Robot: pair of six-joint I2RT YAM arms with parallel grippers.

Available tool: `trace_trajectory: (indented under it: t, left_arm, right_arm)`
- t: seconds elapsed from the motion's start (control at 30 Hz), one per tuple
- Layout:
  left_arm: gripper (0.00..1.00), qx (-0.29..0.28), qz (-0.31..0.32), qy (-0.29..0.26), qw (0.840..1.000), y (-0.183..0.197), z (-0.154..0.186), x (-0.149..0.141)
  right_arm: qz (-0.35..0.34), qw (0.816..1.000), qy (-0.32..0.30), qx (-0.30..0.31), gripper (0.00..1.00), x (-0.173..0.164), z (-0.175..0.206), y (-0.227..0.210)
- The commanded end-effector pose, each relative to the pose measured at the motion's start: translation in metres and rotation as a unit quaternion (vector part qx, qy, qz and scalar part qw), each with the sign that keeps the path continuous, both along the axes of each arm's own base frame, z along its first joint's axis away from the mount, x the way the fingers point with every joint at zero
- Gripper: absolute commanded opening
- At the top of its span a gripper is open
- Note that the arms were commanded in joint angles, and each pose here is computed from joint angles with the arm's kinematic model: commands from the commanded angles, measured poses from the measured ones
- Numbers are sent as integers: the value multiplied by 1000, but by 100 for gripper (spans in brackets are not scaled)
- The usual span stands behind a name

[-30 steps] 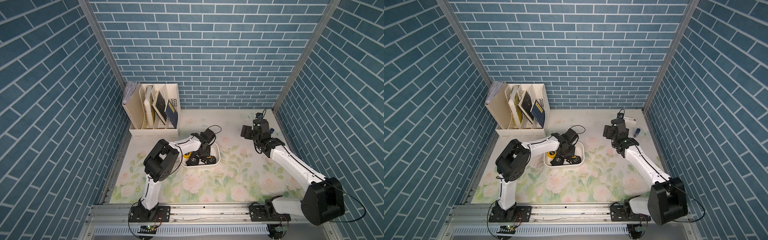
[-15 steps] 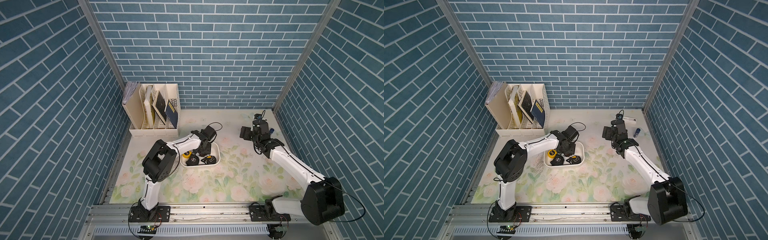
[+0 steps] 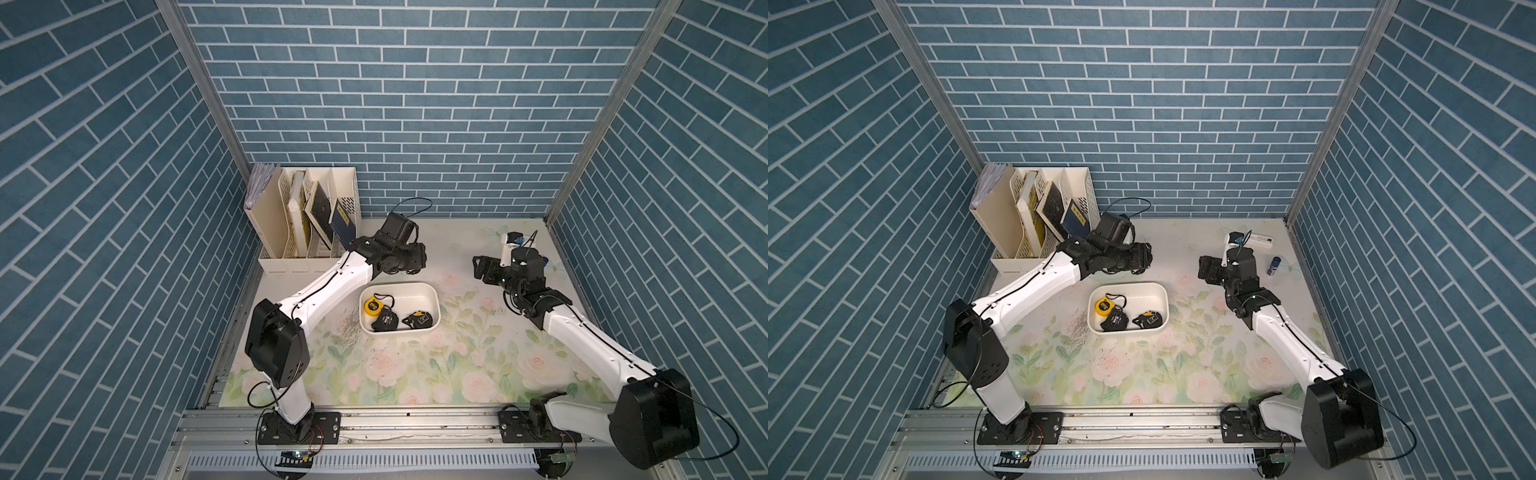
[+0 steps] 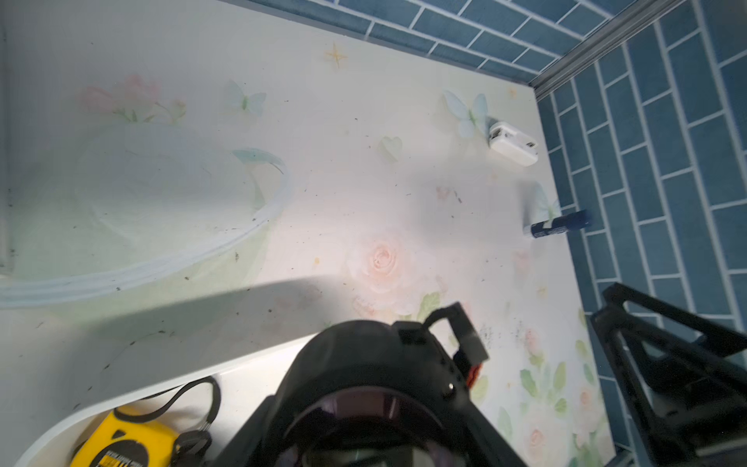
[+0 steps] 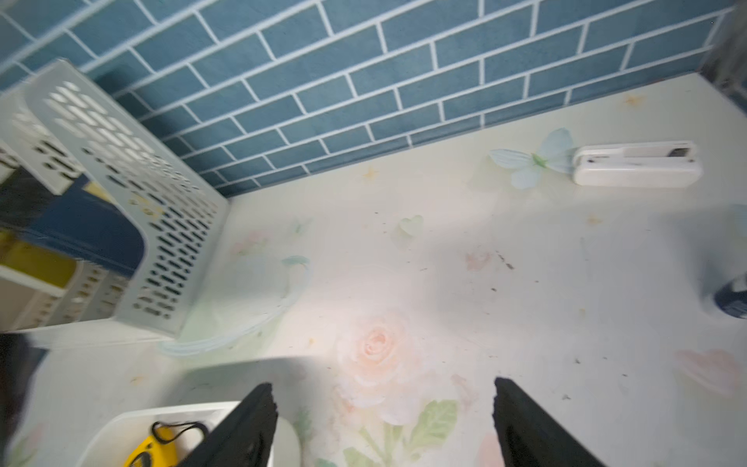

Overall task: Take the tape measure out of the storage box
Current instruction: Pick up the tape measure from the storage box.

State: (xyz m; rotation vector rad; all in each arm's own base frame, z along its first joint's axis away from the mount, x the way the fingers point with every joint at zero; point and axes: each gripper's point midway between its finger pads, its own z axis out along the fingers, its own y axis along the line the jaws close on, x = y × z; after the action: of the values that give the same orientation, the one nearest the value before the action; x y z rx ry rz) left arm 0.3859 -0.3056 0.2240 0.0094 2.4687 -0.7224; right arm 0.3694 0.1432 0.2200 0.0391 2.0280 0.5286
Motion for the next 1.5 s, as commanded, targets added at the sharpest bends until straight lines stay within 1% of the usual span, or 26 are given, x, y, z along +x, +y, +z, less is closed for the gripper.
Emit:
trace_trajectory:
  t: [0.0, 0.1, 0.2, 0.4, 0.57, 0.73, 1.0, 1.2, 1.37, 1.4, 1.47]
  left_arm:
    - [21, -108, -22, -10, 994, -22, 34, 5]
    - [22, -160, -32, -21, 986, -33, 61, 13]
    - [22, -184, -35, -22, 982, -43, 76, 21]
    - [23, -256, -19, 6, 967, -55, 83, 24]
    - [23, -282, -8, 24, 959, -56, 80, 20]
    - [23, -295, -2, 27, 955, -54, 84, 17]
    - [23, -314, -3, 37, 949, -56, 86, 15]
    - [23, -323, 3, 35, 946, -53, 96, 15]
    - [23, -331, 9, 39, 943, -51, 95, 13]
    - [23, -340, 16, 50, 939, -52, 95, 13]
    - [23, -345, 18, 56, 937, -52, 94, 13]
  right_arm:
    - [68, 990, -73, 96, 86, -13, 45, 29]
    - [107, 980, -88, 141, 86, -26, 49, 46]
    - [148, 970, -97, 168, 86, -37, 54, 69]
    - [204, 956, -118, 176, 85, -46, 70, 108]
    - [229, 947, -144, 171, 84, -50, 87, 130]
    - [224, 945, -165, 170, 83, -50, 92, 141]
    - [195, 954, -181, 136, 81, -42, 82, 144]
    - [162, 961, -196, 109, 79, -38, 77, 136]
    - [139, 963, -210, 94, 78, -36, 78, 127]
    - [134, 964, -212, 92, 78, -35, 78, 125]
    - [127, 964, -215, 87, 78, -32, 77, 124]
